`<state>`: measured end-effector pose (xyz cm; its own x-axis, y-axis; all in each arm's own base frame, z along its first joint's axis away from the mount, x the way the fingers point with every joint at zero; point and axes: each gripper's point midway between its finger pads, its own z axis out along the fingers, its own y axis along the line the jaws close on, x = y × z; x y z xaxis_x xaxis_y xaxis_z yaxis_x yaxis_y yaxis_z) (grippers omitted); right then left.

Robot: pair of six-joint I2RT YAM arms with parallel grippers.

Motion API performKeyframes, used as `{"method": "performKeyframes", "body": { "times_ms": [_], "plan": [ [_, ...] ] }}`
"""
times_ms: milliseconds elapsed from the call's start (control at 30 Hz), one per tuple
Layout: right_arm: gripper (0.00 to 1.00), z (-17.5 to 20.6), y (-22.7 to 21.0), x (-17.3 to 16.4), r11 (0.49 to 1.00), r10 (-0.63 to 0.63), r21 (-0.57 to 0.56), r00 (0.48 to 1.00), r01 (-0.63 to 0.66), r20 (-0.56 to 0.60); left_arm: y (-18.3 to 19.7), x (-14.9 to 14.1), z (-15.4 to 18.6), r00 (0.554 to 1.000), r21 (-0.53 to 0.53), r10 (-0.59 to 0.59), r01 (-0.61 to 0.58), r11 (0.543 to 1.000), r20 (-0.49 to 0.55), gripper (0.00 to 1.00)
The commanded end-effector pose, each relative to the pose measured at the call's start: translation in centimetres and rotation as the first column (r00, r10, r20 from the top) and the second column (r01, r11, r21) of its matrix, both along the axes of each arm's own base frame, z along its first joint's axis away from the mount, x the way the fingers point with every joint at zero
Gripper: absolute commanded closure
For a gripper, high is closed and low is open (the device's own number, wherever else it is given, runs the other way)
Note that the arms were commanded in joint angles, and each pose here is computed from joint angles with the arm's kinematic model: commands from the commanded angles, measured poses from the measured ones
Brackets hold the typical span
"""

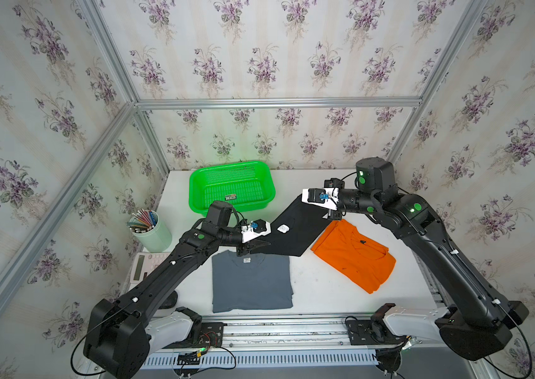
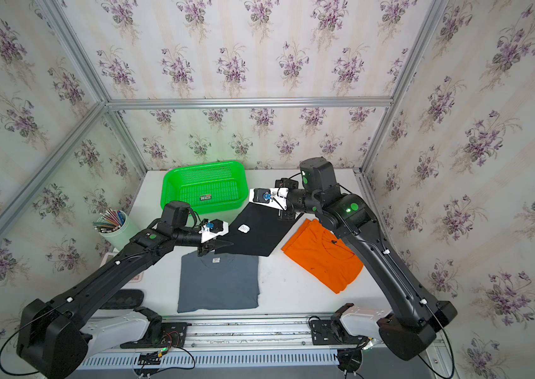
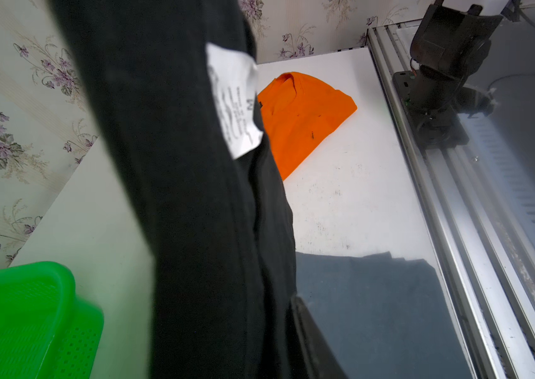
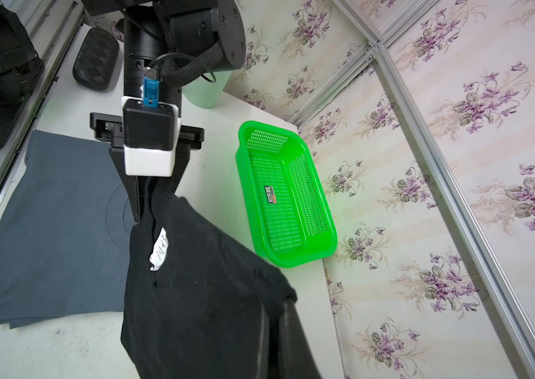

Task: Put the folded t-shirts into the basket
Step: Pick up the T-shirt from the center of the board.

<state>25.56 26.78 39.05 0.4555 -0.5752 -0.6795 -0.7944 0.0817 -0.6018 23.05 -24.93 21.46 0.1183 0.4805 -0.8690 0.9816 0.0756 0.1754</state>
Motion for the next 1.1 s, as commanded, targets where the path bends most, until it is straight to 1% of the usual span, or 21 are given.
{"method": "performKeyframes", "body": {
  "times_ms": [0,133,233,333,433,600,733,833,967,1000,1067],
  "plan": [
    [1.0,1.5,0.9,0.6,0.998,0.021,0.054,0.999,-0.023,0.05,0.5,-0.2,0.5,0.999,0.024,-0.038,0.037,0.999,0.021,1.0],
    [1.0,0.9,1.3,2.1,0.999,-0.001,0.049,0.999,-0.002,0.045,1.7,0.4,1.4,1.0,0.098,0.003,-0.002,0.995,-0.014,1.0],
    [1.0,0.6,1.9,3.7,0.997,-0.021,0.069,0.999,0.019,0.032,2.6,0.8,2.1,0.999,0.135,0.032,-0.034,0.99,0.017,1.0],
    [1.0,0.6,2.7,5.7,0.99,-0.064,0.125,0.998,0.06,0.03,3.8,1.7,3.1,0.995,0.161,0.084,-0.091,0.983,0.049,1.0],
    [1.0,0.9,3.4,7.6,0.972,-0.103,0.216,0.995,0.097,0.015,5.2,2.6,4.4,0.988,0.152,0.14,-0.148,0.977,0.065,1.0],
    [1.0,0.8,5.2,10.5,0.924,-0.104,0.36,0.99,0.13,-0.09,7.4,5.4,6.1,0.967,0.133,0.241,-0.251,0.959,0.085,1.0],
    [1.0,-0.7,7.1,12.6,0.88,-0.074,0.449,0.979,0.154,-0.19,8.8,7.3,5.1,0.954,0.222,0.29,-0.3,0.928,0.078,1.0],
    [1.0,-3.0,8.4,14.2,0.873,-0.059,0.457,0.967,0.17,-0.248,9.8,8.6,4.3,0.947,0.274,0.309,-0.322,0.906,0.093,1.0],
    [1.0,-6.6,10.1,16.7,0.885,-0.057,0.419,0.941,0.203,-0.335,11.6,11.8,4.0,0.924,0.283,0.363,-0.382,0.88,0.119,1.0],
    [1.0,-7.3,10.4,17.3,0.881,-0.066,0.416,0.93,0.224,-0.362,11.9,12.8,3.2,0.921,0.299,0.378,-0.388,0.872,0.092,1.0],
    [1.0,-8.0,10.8,18.4,0.862,-0.081,0.426,0.905,0.274,-0.418,12.6,14.5,2.8,0.913,0.308,0.403,-0.403,0.862,0.067,1.0]
  ]
}}
